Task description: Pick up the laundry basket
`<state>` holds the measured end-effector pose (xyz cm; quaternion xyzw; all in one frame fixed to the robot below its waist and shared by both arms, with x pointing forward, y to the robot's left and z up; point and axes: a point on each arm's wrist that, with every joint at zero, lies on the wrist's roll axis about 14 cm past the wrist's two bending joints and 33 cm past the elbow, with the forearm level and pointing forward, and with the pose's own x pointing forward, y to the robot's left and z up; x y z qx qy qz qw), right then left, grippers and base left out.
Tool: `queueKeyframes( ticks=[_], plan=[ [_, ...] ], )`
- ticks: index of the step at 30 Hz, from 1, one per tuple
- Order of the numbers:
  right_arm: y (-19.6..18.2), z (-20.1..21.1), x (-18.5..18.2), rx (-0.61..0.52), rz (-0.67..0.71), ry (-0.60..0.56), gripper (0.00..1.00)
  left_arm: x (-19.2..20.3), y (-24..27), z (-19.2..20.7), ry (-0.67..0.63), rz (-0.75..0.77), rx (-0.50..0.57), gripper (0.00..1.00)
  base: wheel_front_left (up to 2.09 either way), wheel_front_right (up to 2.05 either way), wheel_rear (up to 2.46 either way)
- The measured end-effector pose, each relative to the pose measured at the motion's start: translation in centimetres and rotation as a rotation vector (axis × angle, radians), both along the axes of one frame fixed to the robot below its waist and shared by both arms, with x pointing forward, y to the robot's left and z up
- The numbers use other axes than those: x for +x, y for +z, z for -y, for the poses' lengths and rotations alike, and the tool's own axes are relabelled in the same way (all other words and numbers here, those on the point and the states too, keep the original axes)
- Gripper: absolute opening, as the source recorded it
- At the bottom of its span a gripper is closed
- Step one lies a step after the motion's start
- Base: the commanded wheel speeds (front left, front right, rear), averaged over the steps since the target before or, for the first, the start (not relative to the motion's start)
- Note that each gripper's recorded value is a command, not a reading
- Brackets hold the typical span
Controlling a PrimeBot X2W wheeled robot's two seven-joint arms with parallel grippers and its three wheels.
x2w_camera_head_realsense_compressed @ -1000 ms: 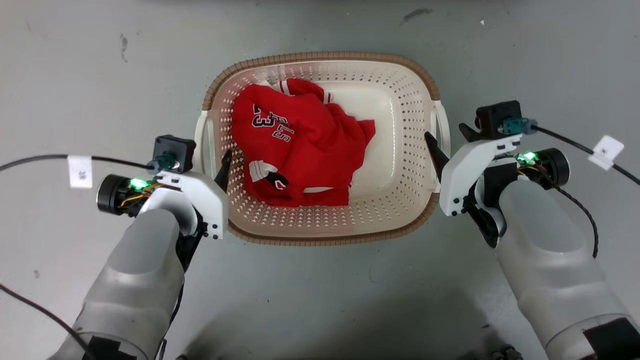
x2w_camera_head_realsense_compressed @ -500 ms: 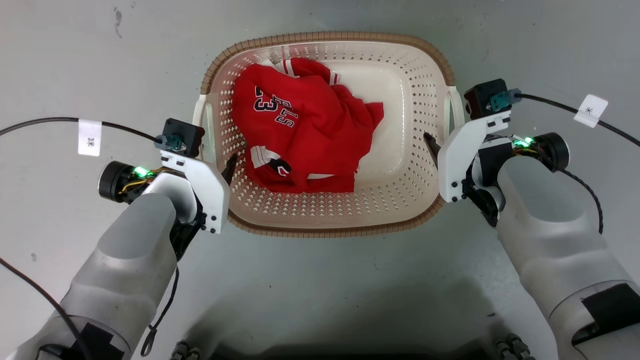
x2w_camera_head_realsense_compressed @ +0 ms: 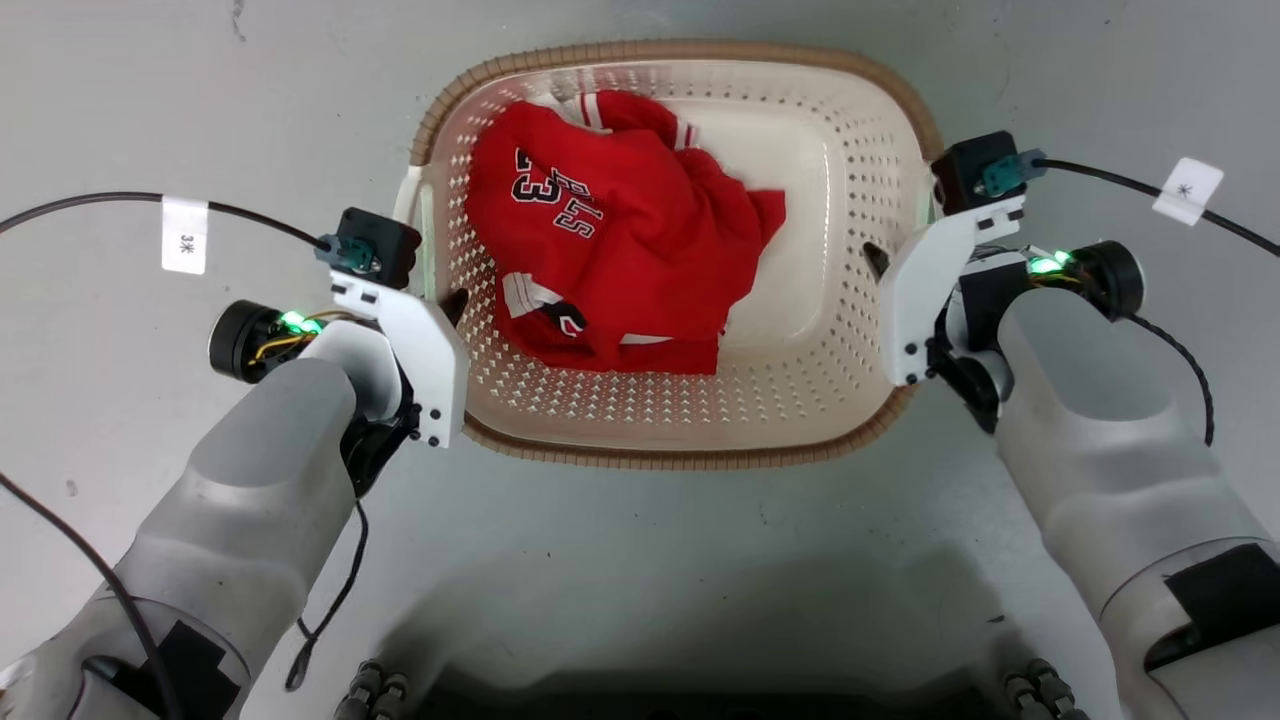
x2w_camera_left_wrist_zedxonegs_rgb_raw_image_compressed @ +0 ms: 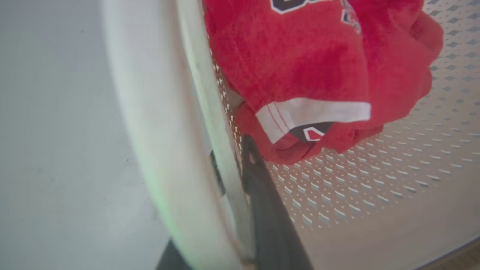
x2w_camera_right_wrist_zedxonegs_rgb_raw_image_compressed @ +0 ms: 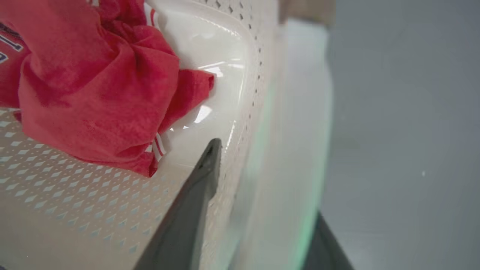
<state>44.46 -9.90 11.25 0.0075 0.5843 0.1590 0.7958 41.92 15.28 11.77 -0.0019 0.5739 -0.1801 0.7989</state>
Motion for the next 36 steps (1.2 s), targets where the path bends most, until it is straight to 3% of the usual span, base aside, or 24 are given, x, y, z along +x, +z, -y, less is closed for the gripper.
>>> queueKeyframes(
  ticks=[10, 17, 22, 26, 36],
  plan=[
    [0.3, -0.4, -0.3, -0.01, -0.015, 0.033, 0.0, -0.3, 0.7, 0.5, 0.009, -0.018, -0.029, 0.0, 0.0, 0.0, 0.0],
    [2.5, 0.4, -0.9, -0.045, -0.071, 0.042, 0.0, -0.4, 3.2, 0.8, 0.008, -0.05, -0.053, 0.0, 0.0, 0.0, 0.0],
    [5.3, 0.9, -1.8, -0.08, -0.126, 0.06, 0.0, -1.0, 6.1, 0.9, 0.004, -0.089, -0.071, 0.0, 0.0, 0.0, 0.0],
    [8.1, 1.3, -2.5, -0.089, -0.163, 0.046, 0.0, 0.0, 9.4, 1.2, -0.018, -0.037, -0.09, 0.0, 0.0, 0.0, 0.0],
    [15.9, 1.3, -3.8, -0.12, -0.165, 0.08, 0.0, -1.7, 17.3, 1.0, -0.063, -0.089, -0.087, 0.0, 0.0, 0.0, 0.0]
  ],
)
